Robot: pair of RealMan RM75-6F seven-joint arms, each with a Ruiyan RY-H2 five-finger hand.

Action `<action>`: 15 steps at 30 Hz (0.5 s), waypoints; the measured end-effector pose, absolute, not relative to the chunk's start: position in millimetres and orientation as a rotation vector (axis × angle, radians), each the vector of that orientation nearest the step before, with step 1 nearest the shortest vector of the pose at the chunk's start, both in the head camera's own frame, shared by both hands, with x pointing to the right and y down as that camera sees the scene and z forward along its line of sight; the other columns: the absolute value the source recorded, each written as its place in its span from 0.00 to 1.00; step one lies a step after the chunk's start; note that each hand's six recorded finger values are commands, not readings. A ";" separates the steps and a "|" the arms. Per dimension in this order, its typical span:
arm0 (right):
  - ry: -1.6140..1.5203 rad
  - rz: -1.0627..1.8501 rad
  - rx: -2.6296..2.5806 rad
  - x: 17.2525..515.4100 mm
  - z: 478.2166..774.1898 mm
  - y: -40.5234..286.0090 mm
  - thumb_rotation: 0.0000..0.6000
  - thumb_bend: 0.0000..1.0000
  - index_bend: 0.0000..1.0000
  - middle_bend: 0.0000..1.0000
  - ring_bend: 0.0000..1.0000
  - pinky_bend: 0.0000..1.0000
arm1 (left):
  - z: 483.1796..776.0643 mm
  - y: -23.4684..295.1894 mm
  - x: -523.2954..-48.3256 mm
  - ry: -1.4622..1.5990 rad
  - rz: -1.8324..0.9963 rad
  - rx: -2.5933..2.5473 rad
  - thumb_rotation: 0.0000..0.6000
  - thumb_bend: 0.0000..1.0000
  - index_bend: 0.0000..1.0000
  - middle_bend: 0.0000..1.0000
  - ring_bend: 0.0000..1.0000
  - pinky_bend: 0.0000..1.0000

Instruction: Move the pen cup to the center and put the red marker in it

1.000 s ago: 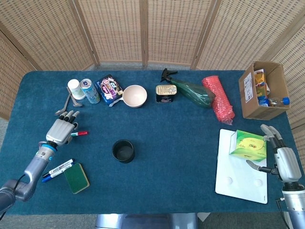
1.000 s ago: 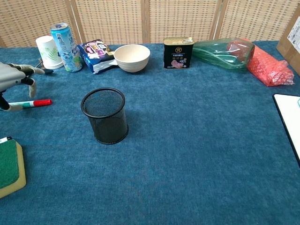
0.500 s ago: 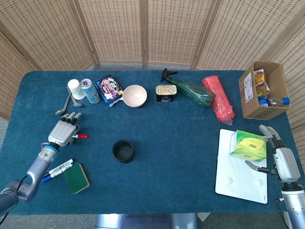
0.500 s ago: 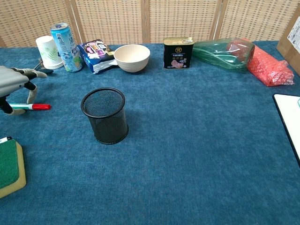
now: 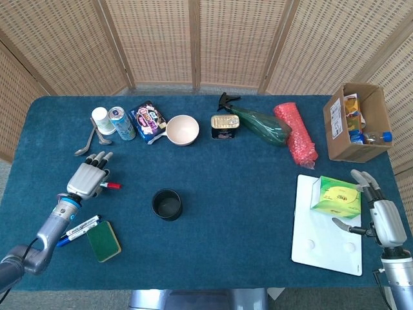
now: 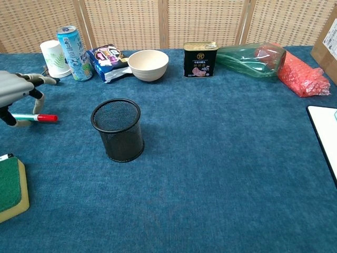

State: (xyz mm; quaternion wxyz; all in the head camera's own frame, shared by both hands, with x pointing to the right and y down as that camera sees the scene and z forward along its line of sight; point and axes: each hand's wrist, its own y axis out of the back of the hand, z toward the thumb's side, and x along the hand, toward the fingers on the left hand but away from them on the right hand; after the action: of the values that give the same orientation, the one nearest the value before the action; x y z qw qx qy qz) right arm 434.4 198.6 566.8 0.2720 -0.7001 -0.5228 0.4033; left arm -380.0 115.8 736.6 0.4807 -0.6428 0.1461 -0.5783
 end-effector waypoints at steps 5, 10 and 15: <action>-1.407 1.082 -1.885 433.3 566.1 199.0 1.00 0.00 0.00 0.11 0.00 0.27 | 723.0 111.9 -376.2 0.400 -1.373 -1.584 1.00 0.36 0.60 0.00 0.00 0.17; -1.405 1.085 -1.887 432.9 566.5 199.6 1.00 0.00 0.00 0.12 0.00 0.27 | 705.0 107.6 -371.1 0.486 -1.328 -1.629 1.00 0.36 0.60 0.00 0.00 0.18; -1.398 1.095 -1.887 432.3 568.5 199.4 1.00 0.00 0.00 0.11 0.00 0.27 | 677.2 103.6 -358.6 0.662 -1.234 -1.750 1.00 0.36 0.61 0.00 0.00 0.19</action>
State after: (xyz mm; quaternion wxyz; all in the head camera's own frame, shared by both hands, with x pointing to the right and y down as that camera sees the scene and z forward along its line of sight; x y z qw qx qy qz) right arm 432.3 199.4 568.5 0.2720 -0.7009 -0.5192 0.4066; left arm -358.6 103.6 677.2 0.4352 -0.7031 0.2659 -0.4956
